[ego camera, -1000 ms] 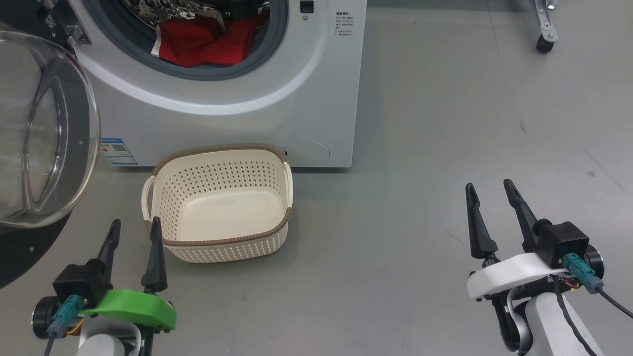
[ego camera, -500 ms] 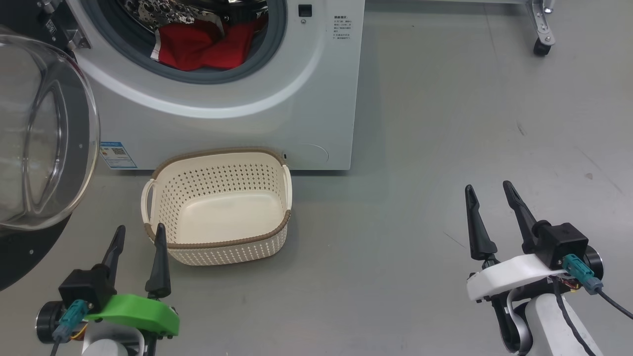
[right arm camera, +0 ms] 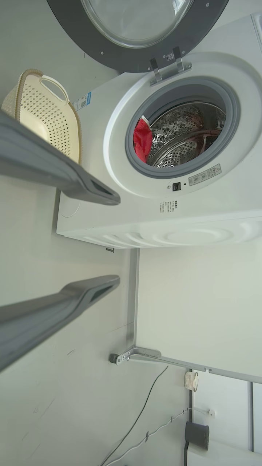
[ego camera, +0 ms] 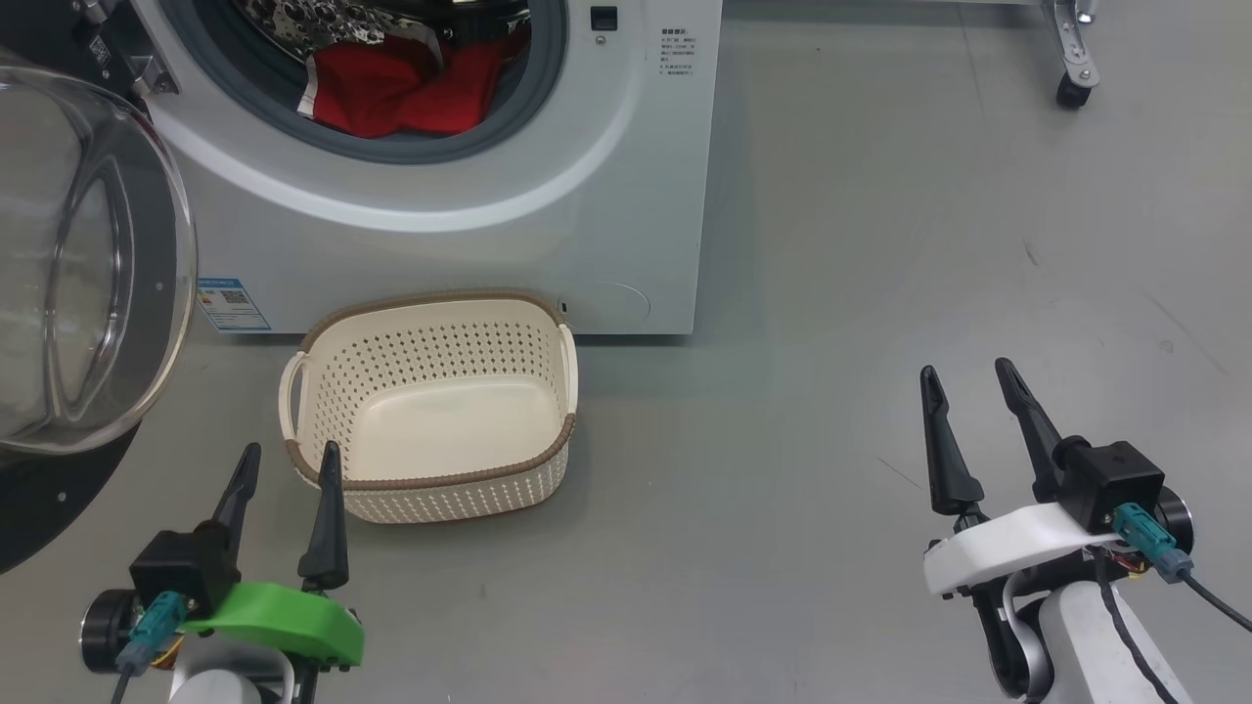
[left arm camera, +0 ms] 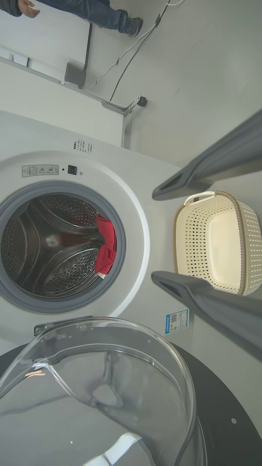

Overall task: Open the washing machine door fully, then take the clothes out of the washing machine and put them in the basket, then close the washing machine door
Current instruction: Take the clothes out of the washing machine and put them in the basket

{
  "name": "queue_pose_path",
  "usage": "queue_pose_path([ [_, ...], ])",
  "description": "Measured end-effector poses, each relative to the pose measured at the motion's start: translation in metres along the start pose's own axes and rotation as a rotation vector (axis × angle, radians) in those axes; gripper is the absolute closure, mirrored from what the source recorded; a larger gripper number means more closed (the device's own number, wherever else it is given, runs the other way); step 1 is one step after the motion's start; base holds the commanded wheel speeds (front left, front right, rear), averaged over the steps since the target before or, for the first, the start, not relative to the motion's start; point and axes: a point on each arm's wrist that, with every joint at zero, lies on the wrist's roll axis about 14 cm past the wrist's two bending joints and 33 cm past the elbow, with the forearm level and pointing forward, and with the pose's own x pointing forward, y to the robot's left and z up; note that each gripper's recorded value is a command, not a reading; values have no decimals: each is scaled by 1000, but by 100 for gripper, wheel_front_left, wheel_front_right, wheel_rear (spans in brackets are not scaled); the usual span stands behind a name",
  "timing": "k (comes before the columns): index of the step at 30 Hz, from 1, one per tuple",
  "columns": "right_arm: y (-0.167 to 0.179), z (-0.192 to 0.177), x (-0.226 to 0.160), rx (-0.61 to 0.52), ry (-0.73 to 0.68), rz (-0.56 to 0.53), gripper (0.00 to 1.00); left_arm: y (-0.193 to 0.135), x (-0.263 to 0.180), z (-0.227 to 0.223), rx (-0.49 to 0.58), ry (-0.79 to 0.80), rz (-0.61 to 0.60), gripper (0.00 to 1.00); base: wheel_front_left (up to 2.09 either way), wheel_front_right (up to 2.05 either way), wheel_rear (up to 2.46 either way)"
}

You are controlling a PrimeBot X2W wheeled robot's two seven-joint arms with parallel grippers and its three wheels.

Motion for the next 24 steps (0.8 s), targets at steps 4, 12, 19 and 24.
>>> queue_pose_path([
  [4,0,0,0,0,1,0,0,-1,0,1,7,-2,-4,0,0,0,0],
  [12,0,-2,-1,0,6,-1,0,-2,1,2,6,-6,-13,0,4,-4,0],
  [19,0,-6,-2,-1,16,-2,0,-5,1,3,2,-12,-26,0,28,-28,0],
  [24,0,-8,-2,2,23,-2,0,-4,2,2,2,-10,-25,0,52,-52,0],
])
